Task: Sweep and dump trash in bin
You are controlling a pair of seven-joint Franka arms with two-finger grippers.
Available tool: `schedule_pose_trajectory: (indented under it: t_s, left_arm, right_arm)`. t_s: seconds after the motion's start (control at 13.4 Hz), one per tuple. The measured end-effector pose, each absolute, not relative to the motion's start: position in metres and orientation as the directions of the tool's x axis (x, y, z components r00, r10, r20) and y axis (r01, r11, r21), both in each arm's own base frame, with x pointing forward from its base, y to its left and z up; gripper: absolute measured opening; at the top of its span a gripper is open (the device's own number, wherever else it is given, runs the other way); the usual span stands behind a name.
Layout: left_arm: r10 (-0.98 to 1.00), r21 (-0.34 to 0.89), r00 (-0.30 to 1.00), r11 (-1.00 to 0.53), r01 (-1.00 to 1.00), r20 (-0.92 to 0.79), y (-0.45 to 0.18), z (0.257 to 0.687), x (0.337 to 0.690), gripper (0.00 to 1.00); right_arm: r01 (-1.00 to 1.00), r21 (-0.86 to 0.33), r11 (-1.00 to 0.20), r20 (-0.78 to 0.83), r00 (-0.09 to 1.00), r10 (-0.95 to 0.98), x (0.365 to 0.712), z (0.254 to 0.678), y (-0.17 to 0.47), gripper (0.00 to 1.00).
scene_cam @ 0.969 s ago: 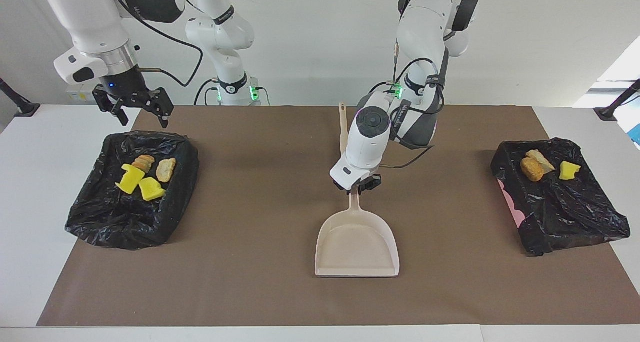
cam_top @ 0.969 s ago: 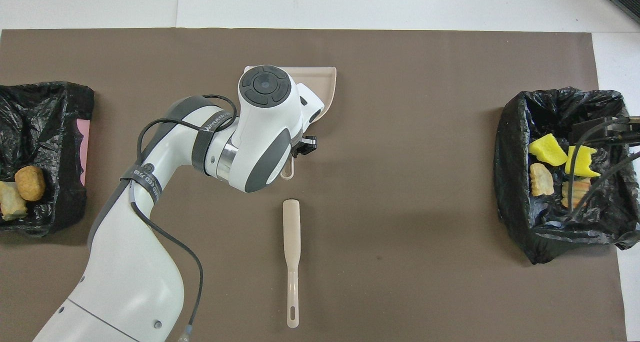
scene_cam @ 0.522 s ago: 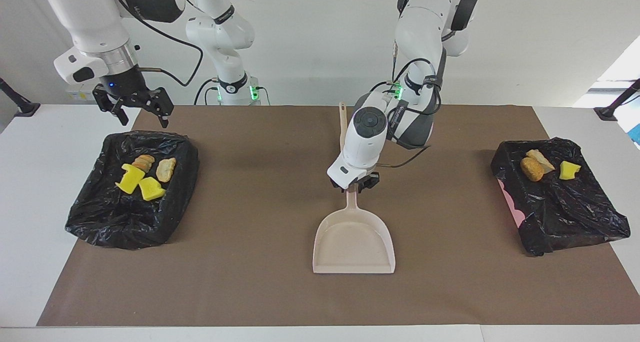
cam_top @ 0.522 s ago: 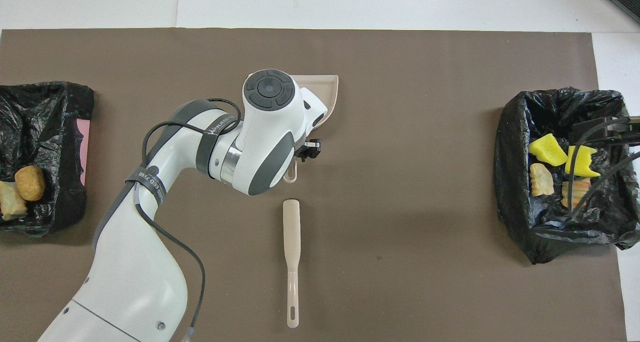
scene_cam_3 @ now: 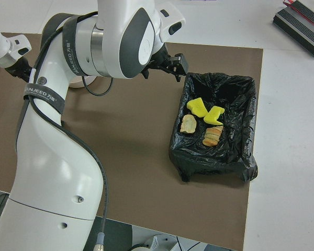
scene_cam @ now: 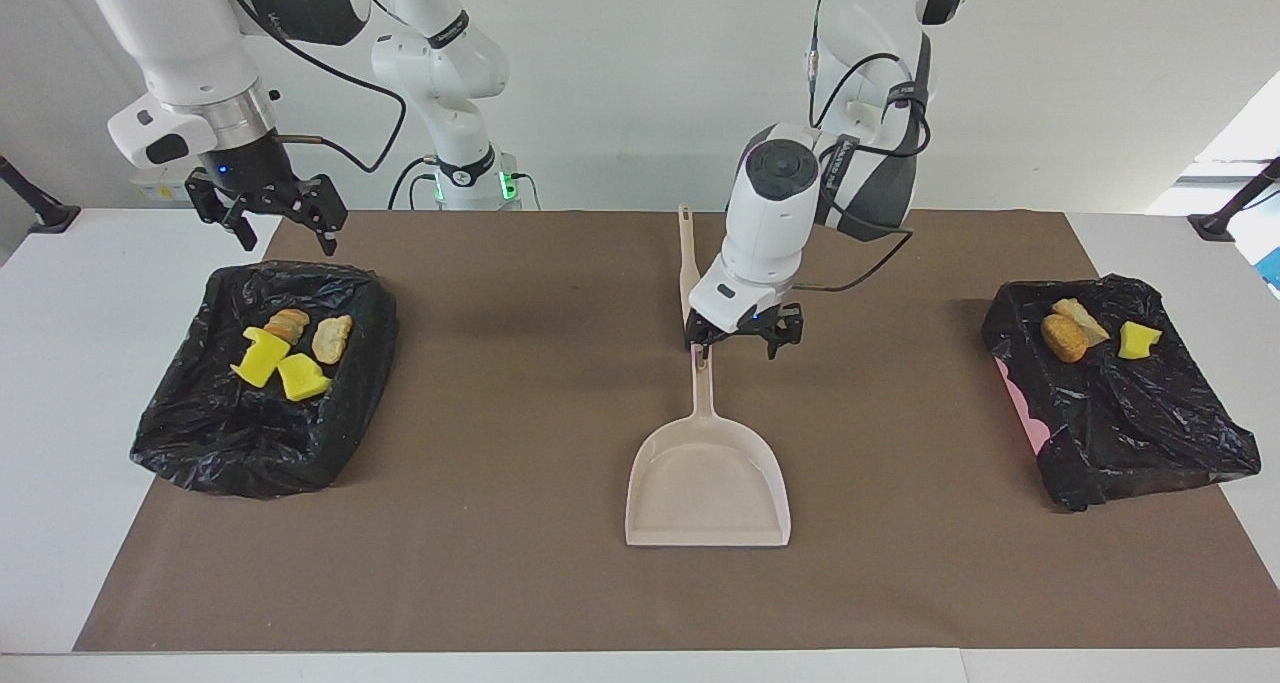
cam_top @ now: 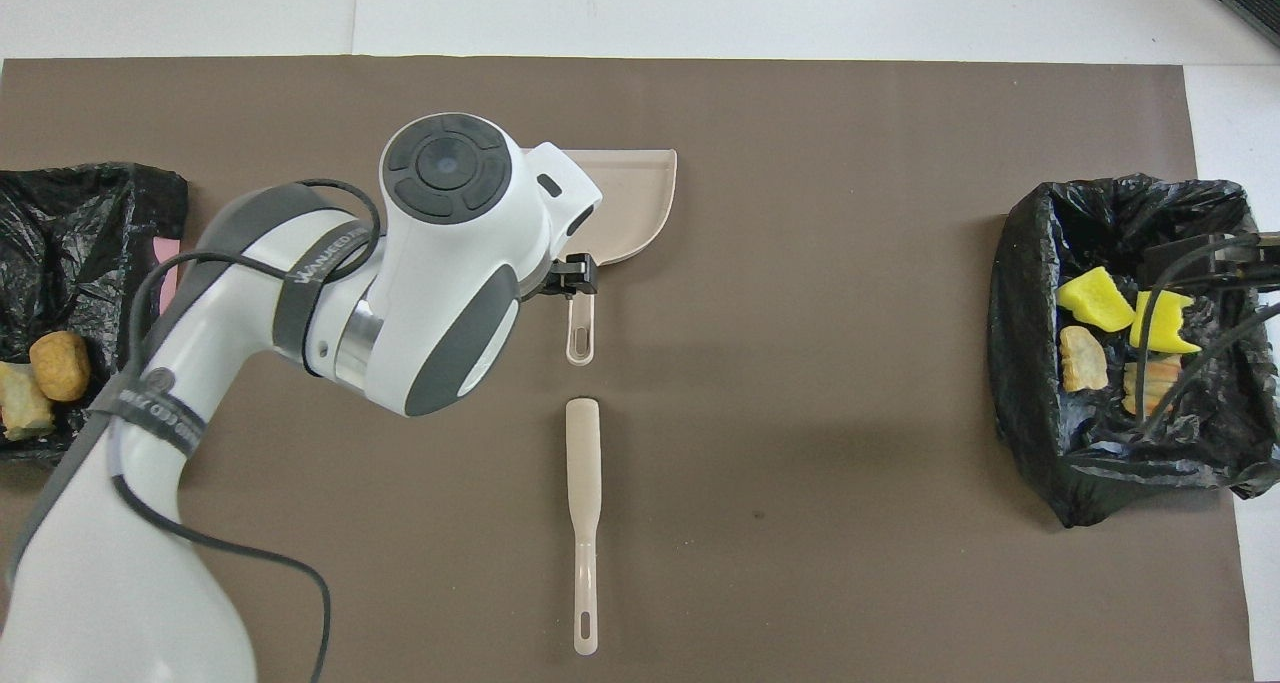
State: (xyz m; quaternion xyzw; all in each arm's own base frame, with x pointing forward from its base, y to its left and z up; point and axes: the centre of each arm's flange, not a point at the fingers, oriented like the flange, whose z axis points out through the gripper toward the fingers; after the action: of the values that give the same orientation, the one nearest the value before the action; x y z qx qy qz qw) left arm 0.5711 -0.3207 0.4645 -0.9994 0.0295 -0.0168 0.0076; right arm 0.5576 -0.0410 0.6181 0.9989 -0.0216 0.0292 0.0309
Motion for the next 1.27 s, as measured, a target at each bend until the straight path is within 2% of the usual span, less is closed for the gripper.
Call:
schedule_pose_trajectory:
  t_s: [0.37,0.67,0.89,1.12,1.27]
  left_arm:
    - [-0.123,-0.022,0.992,-0.992,-0.122,0.039,-0.200,0.551,0.568,1.00]
    - [-0.124,-0.024,0.991,-0.992,-0.123,0.057,-0.101,0.598,0.563,1.00]
    - [-0.176,-0.029,0.983,-0.984,-0.175,0.048,-0.041,0.633,0.541,1.00]
    - [-0.201,-0.028,0.979,-0.979,-0.200,0.032,-0.008,0.671,0.522,1.00]
    - [-0.206,-0.022,0.978,-0.978,-0.205,0.015,-0.008,0.679,0.517,1.00]
  right_arm:
    - [-0.084,0.060,-0.995,0.057,0.995,-0.081,0.556,0.618,-0.059,1.00]
    - [-0.088,0.059,-0.994,-0.005,0.996,-0.088,0.549,0.613,-0.061,1.00]
    - [-0.077,0.059,-0.995,-0.052,0.995,-0.080,0.543,0.611,-0.054,1.00]
    - [-0.069,0.059,-0.996,-0.045,0.996,-0.072,0.543,0.615,-0.050,1.00]
    - [-0.059,0.058,-0.997,-0.039,0.997,-0.061,0.543,0.618,-0.044,1.00]
